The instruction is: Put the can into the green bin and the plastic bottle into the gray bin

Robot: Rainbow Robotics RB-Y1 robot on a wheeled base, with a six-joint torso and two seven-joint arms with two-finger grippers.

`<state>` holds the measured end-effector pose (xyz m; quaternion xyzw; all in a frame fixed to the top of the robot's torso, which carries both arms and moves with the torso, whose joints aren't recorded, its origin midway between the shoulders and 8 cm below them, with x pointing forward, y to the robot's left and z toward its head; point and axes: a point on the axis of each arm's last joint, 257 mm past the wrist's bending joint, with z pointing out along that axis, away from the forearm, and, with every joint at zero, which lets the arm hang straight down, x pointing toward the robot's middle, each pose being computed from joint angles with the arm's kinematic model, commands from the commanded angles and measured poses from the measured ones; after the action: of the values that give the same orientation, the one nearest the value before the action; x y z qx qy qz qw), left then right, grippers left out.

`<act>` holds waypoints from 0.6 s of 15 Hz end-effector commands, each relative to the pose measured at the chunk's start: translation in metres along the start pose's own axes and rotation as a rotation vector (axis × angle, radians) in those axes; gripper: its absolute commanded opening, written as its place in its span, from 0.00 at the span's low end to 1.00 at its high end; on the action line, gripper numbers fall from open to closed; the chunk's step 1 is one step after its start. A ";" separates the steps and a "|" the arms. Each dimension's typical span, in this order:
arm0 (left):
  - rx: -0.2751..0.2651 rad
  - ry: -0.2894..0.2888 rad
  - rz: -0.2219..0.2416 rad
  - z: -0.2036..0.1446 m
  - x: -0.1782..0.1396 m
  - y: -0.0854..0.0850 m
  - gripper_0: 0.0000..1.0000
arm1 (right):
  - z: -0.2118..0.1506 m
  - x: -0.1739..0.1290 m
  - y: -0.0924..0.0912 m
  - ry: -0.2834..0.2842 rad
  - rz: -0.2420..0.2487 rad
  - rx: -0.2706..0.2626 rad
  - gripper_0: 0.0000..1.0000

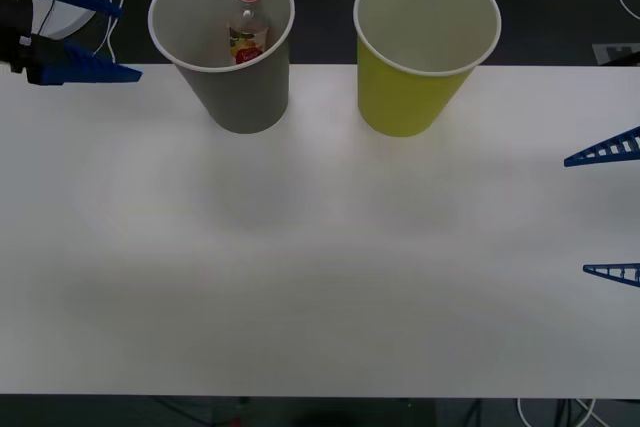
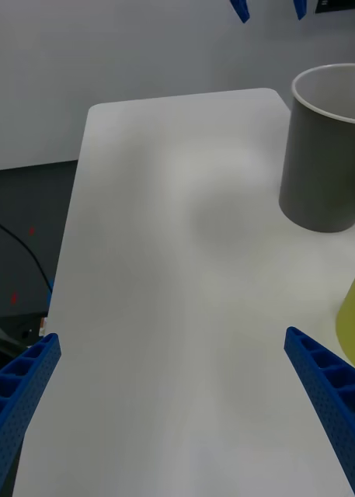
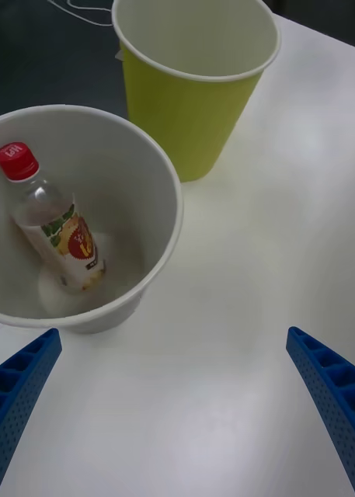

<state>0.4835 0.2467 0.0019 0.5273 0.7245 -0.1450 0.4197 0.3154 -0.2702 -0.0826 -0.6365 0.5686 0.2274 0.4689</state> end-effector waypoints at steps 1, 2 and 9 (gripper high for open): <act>0.023 0.004 0.000 -0.006 0.012 -0.013 1.00 | 0.000 0.000 0.000 0.000 0.000 0.000 1.00; 0.040 0.005 0.002 -0.009 0.017 -0.019 1.00 | 0.000 0.000 0.000 0.000 0.000 0.000 1.00; 0.134 -0.019 0.068 -0.029 0.060 -0.059 1.00 | 0.000 0.000 0.000 0.000 0.000 0.000 1.00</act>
<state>0.4180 0.2776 -0.0358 0.5715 0.6947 -0.1821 0.3971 0.3154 -0.2702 -0.0826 -0.6365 0.5686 0.2274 0.4689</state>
